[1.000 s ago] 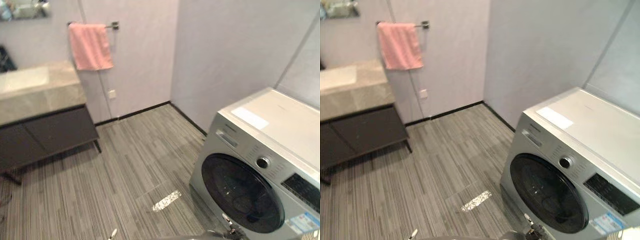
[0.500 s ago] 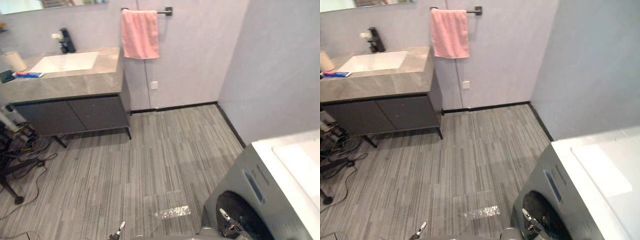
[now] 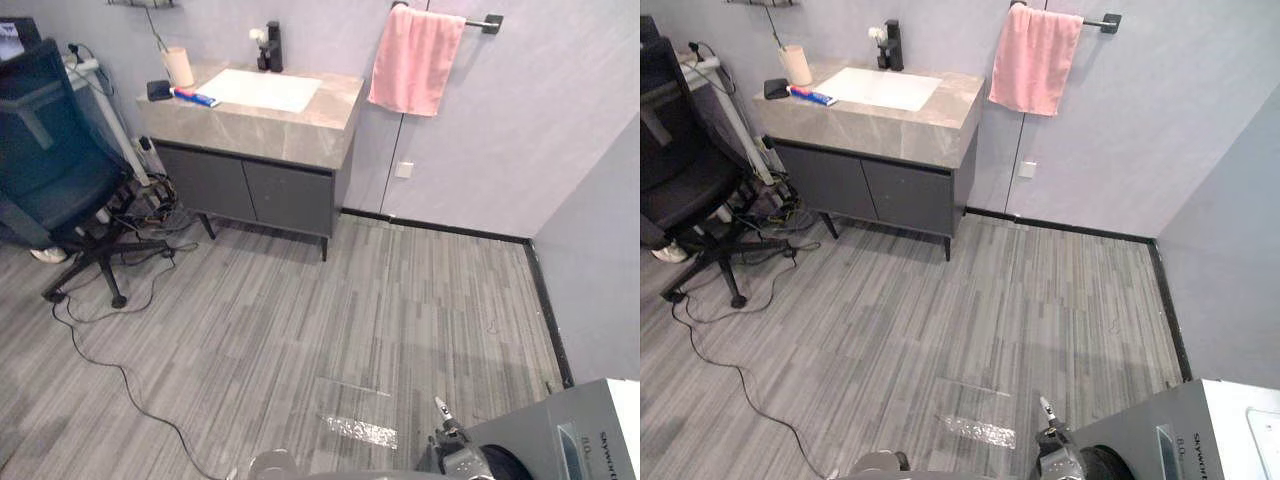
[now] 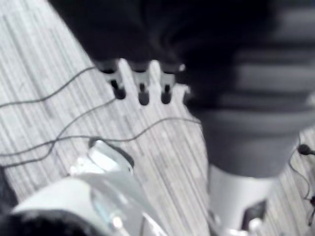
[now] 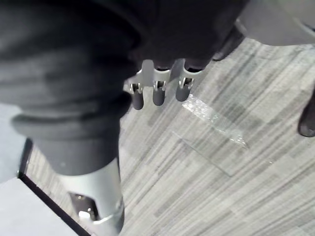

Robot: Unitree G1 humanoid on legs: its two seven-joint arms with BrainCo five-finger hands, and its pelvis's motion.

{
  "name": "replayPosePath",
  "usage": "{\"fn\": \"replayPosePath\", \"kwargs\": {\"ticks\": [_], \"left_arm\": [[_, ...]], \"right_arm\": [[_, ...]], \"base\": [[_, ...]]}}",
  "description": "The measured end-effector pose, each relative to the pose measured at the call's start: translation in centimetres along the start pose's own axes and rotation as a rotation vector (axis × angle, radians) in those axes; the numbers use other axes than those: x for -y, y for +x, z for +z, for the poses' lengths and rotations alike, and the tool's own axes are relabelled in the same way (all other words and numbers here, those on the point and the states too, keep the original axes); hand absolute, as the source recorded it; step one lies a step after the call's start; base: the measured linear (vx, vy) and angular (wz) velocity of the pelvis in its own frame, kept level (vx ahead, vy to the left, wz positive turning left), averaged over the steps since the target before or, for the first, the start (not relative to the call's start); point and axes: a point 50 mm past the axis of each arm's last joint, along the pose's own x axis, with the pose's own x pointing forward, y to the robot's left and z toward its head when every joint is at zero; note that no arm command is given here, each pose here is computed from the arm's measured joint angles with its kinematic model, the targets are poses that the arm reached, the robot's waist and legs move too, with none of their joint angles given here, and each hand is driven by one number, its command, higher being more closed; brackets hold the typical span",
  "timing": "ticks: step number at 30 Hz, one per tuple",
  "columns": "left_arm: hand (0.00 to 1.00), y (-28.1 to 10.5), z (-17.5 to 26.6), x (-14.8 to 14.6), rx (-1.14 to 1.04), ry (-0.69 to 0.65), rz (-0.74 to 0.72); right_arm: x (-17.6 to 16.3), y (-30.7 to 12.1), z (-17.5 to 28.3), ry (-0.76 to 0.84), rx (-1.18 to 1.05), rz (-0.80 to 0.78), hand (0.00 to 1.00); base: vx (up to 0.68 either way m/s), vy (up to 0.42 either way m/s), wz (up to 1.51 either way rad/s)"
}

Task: Pick up the laundry basket with both hands and put the clothes into the washing machine.

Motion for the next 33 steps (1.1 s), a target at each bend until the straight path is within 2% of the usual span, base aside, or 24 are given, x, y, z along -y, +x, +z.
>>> {"fn": "replayPosePath", "kwargs": {"ticks": [6,10,15,19,23,27,33], "left_arm": [[0.0,0.2,1.2,0.3,0.032,0.088,-0.022],[0.0,0.2,2.9,1.5,0.1,0.103,-0.057],[0.0,0.2,3.7,3.4,0.14,0.062,-0.099],[0.0,0.0,2.2,3.8,0.096,0.014,-0.097],[0.0,-0.1,1.5,4.1,0.074,0.021,-0.105],[0.0,-0.1,2.1,4.6,0.1,0.018,-0.136],[0.0,-0.1,2.6,4.8,0.119,0.059,-0.151]], "right_arm": [[2.2,-0.2,0.4,-0.053,0.016,-0.036,0.0],[3.9,-0.7,-0.9,-0.079,-0.018,-0.068,0.0],[4.5,-0.9,-1.2,-0.076,-0.026,-0.086,0.0],[5.5,-1.0,-0.9,-0.076,-0.022,-0.108,0.0],[6.4,-1.1,-0.3,0.013,0.002,-0.146,0.0],[6.3,-1.0,-0.1,0.061,0.021,-0.146,0.0],[4.8,-0.8,0.1,0.034,0.039,-0.118,0.0]], "base": [[-0.01,0.105,0.01],[0.05,-0.025,0.11],[0.06,-0.211,-0.05],[0.16,-0.317,0.08],[0.19,-0.219,0.32],[0.15,-0.117,0.13],[0.17,0.065,-0.48]]}}
